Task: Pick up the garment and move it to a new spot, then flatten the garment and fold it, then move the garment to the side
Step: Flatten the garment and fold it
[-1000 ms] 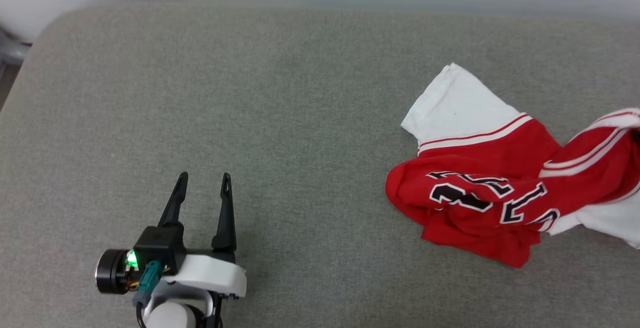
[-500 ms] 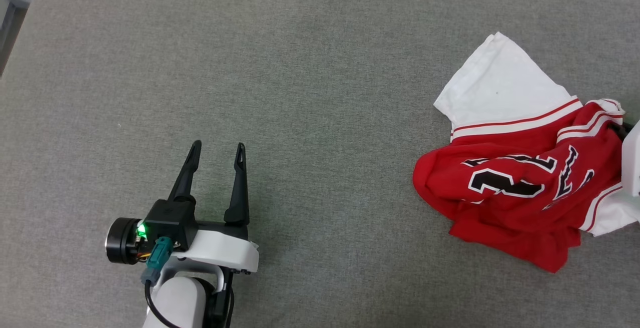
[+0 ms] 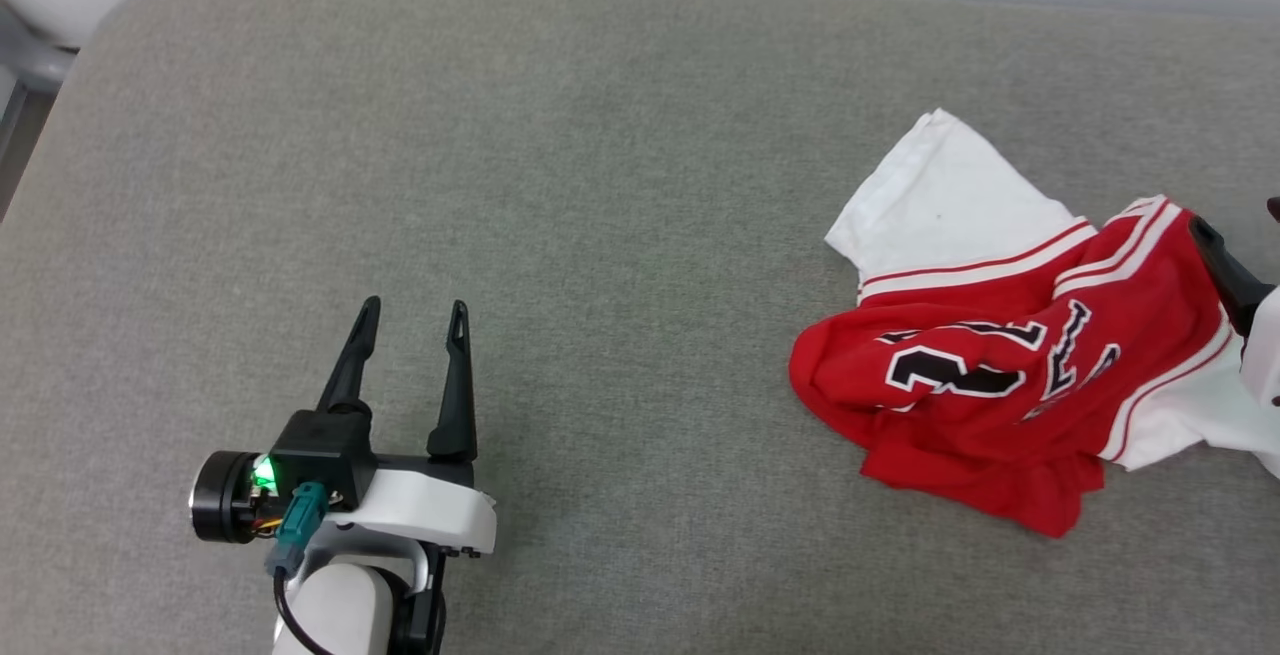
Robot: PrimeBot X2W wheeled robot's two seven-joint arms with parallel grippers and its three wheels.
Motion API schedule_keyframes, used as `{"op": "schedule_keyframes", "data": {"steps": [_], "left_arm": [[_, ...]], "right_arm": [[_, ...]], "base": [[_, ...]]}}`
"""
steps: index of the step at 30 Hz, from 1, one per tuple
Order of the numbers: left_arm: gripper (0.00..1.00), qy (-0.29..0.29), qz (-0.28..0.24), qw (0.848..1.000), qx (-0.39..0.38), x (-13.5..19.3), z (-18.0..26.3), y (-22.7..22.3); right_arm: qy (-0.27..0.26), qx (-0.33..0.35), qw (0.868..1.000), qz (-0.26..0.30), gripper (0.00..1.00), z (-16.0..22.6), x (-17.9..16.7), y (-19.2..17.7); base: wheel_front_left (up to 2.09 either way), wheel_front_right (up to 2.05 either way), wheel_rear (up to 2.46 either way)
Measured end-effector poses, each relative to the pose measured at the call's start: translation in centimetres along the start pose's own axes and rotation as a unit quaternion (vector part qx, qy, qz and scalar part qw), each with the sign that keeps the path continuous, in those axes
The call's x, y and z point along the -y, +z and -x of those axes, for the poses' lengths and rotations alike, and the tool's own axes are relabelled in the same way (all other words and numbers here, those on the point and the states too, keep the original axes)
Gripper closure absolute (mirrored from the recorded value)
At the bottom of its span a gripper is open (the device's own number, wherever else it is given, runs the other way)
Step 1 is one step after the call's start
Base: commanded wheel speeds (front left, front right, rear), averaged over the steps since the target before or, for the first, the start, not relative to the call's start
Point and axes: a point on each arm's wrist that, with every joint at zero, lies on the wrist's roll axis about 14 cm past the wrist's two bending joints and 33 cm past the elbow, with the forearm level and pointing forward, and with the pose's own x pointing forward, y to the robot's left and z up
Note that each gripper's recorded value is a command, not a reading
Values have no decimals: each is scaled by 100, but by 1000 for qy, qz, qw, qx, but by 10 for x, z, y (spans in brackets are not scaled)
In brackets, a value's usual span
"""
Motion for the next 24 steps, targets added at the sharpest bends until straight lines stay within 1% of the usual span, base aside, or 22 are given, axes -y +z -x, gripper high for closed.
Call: {"op": "schedule_keyframes", "data": {"steps": [3, 7, 13, 15, 18, 19, 20, 22, 24], "left_arm": [[0, -10, -3, 1000, 13, 3, -1, 9], [0, -34, -11, 999, 32, 10, -8, 21], [0, -87, -21, 994, 69, 28, -28, 47], [0, -105, -10, 991, 78, 36, -36, 55], [0, -138, -15, 987, 86, 50, -48, 63], [0, -159, -15, 983, 89, 60, -58, 71], [0, -166, -13, 982, 93, 65, -63, 77], [0, -185, -10, 978, 95, 75, -73, 86], [0, -213, -23, 973, 91, 92, -87, 94]], "right_arm": [[-14, 63, 998, 1, 0, 16, 7, 18], [-35, 157, 987, 6, 0, 41, 13, 47], [-48, 247, 968, -8, 0, 77, -8, 64], [-51, 268, 962, -10, 0, 90, -18, 66], [-63, 293, 954, -23, 0, 110, -29, 66], [-70, 301, 950, -30, 0, 121, -35, 63], [-75, 306, 948, -34, 0, 126, -36, 62], [-82, 312, 946, -37, 0, 135, -38, 61], [-89, 309, 946, -42, 0, 143, -42, 54]], "base": [[0, 0, 0], [0, 0, 0], [0, 0, 0], [0, 0, 0], [0, 0, 0], [0, 0, 0], [0, 0, 0], [0, 0, 0], [0, 0, 0]]}}
